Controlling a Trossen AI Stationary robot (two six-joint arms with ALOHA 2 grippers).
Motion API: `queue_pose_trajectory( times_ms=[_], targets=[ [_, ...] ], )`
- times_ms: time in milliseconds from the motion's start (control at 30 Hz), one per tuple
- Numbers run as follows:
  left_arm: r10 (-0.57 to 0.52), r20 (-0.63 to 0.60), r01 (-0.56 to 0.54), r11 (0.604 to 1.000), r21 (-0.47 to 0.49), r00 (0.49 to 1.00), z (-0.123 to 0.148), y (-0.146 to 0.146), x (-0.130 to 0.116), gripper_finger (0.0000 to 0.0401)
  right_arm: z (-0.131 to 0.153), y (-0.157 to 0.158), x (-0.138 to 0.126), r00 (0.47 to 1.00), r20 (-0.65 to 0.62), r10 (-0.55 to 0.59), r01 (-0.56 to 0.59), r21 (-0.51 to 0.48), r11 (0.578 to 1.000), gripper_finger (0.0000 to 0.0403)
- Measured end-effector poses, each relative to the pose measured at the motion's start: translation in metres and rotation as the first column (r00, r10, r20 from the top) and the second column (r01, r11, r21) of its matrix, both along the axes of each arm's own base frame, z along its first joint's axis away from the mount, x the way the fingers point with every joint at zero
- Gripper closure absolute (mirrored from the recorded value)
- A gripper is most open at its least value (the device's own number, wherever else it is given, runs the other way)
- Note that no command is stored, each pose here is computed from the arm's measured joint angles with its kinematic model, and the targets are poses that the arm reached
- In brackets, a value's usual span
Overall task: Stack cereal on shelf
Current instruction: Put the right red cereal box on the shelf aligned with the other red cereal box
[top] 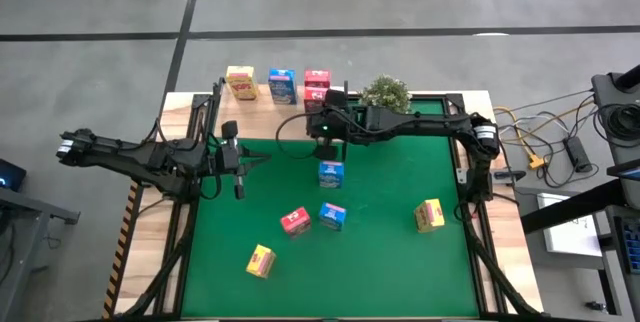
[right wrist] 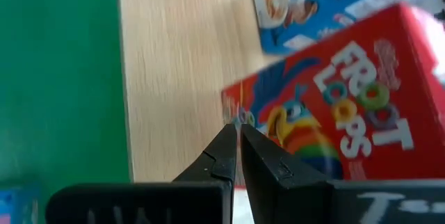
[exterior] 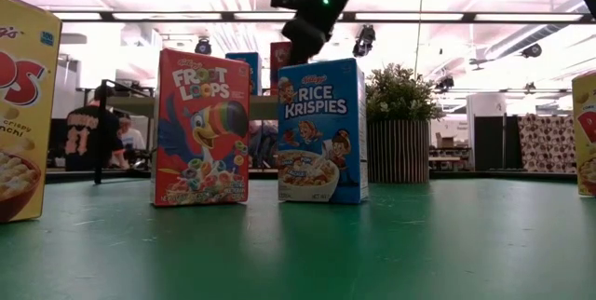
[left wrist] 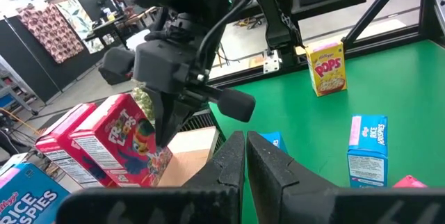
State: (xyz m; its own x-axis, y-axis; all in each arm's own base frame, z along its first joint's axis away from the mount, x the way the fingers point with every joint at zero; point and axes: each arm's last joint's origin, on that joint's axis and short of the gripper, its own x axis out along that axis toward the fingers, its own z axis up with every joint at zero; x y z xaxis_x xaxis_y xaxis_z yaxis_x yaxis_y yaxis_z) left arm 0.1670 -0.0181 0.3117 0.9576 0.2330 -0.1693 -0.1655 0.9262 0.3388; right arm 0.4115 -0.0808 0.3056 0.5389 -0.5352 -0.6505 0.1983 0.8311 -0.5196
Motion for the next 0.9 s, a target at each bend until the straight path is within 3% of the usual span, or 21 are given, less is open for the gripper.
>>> queue_pose_trajectory(
  times_ms=[900],
  targets=[
    [0.000, 0.000, 0.000, 1.000, 0.000, 1.000, 0.000, 0.000, 0.000, 0.0401, -0.001, -0.013, -0.005, 0.998, -0.050, -0.029, 0.028, -0.032, 0.999, 0.0390]
  ],
)
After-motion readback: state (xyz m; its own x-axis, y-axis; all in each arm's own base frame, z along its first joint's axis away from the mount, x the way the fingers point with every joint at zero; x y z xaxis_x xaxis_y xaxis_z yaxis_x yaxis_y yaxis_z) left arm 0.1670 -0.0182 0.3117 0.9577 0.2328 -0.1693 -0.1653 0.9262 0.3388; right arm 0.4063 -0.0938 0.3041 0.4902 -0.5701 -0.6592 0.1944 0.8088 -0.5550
